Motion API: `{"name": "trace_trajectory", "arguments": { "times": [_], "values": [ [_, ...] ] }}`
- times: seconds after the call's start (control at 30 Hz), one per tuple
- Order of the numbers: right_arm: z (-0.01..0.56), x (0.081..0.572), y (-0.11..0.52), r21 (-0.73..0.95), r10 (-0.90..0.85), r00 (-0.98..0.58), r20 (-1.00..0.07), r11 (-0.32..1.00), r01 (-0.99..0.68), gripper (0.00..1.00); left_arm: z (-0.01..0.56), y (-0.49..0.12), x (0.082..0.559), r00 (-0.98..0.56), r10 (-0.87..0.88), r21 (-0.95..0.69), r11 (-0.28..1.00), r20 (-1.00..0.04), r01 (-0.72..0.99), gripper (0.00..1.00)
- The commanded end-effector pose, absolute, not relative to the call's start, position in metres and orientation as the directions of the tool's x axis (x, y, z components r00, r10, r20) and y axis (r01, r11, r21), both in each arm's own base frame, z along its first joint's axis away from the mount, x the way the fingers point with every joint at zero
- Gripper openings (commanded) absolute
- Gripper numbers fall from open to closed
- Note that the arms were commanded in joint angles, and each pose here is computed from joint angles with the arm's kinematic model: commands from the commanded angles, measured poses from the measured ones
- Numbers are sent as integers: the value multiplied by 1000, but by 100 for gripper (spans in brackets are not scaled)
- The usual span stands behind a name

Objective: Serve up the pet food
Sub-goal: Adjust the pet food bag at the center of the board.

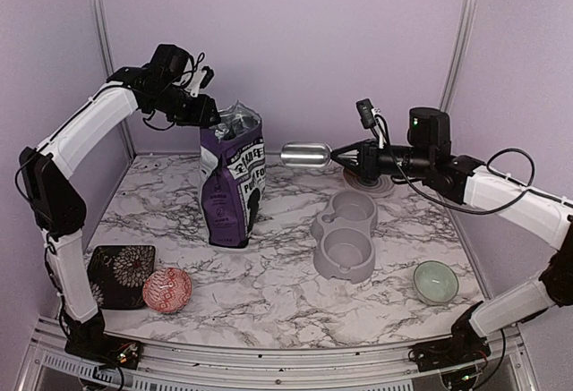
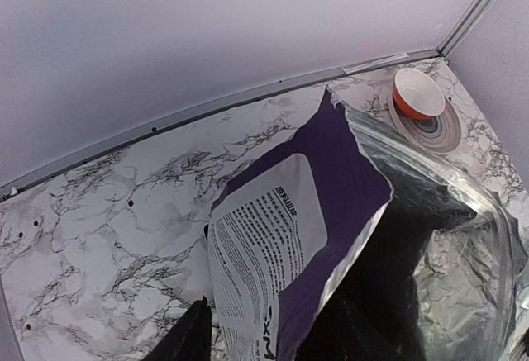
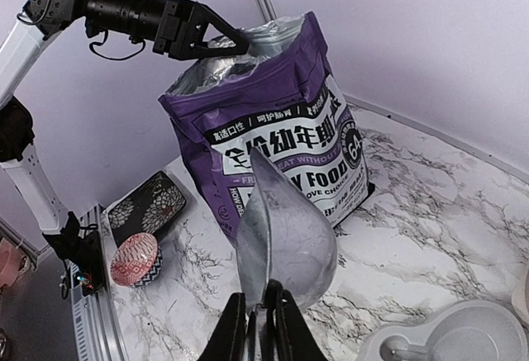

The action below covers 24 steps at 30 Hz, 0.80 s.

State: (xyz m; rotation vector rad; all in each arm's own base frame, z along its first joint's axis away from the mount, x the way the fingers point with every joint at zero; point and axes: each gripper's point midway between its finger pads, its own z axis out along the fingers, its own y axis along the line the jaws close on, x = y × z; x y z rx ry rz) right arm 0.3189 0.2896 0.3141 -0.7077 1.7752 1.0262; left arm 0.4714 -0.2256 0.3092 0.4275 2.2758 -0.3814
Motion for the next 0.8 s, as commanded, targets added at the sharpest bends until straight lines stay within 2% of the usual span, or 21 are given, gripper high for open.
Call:
{"name": "trace_trajectory", "arguments": {
  "times": [0.0,0.2,0.27,0.33,0.37,0.77],
  "values": [
    [334,316,285,305,4,-343,-939,470,-828,0,299,-226,474,-670,196,-153,892,-716,424,48],
    [341,311,282,298,13,-331,-944,467,-832,0,281,-236,482,-695,201,-184,880,-691,438,35],
    [340,311,282,301,12,-334,-943,466,-832,0,276,-238,485,-701,202,-190,878,-684,438,24],
    [339,311,283,303,10,-338,-941,465,-832,0,274,-240,486,-704,199,-196,877,-681,438,3],
    [339,311,283,304,10,-339,-941,465,-831,0,276,-240,486,-702,196,-198,877,-685,438,0],
    [337,317,284,309,16,-345,-939,479,-822,0,357,-235,477,-545,191,-76,900,-816,429,0]
  ]
}}
